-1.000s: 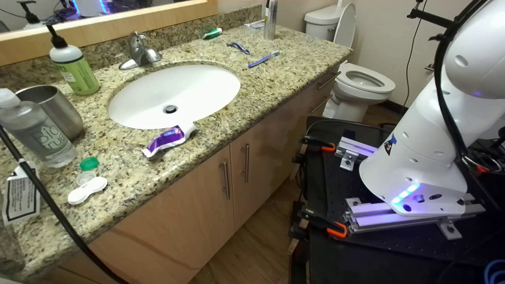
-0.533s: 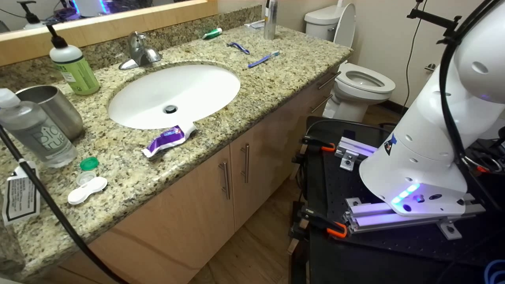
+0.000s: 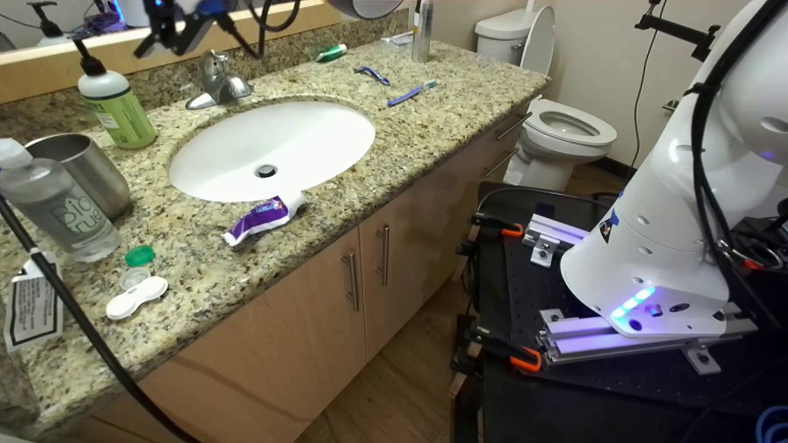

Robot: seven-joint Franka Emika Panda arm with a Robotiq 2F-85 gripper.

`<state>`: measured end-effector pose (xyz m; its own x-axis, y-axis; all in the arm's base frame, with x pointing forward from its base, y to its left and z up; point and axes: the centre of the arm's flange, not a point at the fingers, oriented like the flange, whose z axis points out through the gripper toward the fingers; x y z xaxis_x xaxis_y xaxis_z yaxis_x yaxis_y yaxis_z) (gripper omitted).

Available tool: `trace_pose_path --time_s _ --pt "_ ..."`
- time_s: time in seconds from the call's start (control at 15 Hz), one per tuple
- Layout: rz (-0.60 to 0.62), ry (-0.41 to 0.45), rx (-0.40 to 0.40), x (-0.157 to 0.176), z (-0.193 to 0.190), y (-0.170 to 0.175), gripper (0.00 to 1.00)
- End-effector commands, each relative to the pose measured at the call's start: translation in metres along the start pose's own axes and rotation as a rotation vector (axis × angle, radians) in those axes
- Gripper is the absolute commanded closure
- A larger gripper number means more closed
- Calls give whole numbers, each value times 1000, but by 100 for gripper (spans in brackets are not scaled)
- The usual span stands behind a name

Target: Place the toothbrush and the clear bottle on the right side of the counter

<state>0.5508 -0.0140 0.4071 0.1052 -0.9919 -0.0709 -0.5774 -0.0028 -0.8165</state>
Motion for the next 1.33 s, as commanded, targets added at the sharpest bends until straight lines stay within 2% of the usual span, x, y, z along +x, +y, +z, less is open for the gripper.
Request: trace_pose_path --time_s 0.0,0.07,0.13,0.2,0.47,0.6,0.8,0.87,0.93,1.13,1.27 --pt "53 -188 -16 7 -7 -34 0" --pt "27 -228 -45 -5 -3 -39 0" --pt "16 -131 2 -55 23 -8 0" --pt "18 -157 -4 -64 29 -6 0" --pt "49 -152 -16 -56 32 -7 0" --pt "162 -178 -104 -52 52 -4 0" --pt "262 -140 -220 -53 88 19 0" --pt "194 -144 -159 -70 76 43 0" --pt "203 -151 -180 -72 83 51 0" --pt "203 -152 -173 -71 83 49 0" --pt "283 -186 -215 -62 94 44 0"
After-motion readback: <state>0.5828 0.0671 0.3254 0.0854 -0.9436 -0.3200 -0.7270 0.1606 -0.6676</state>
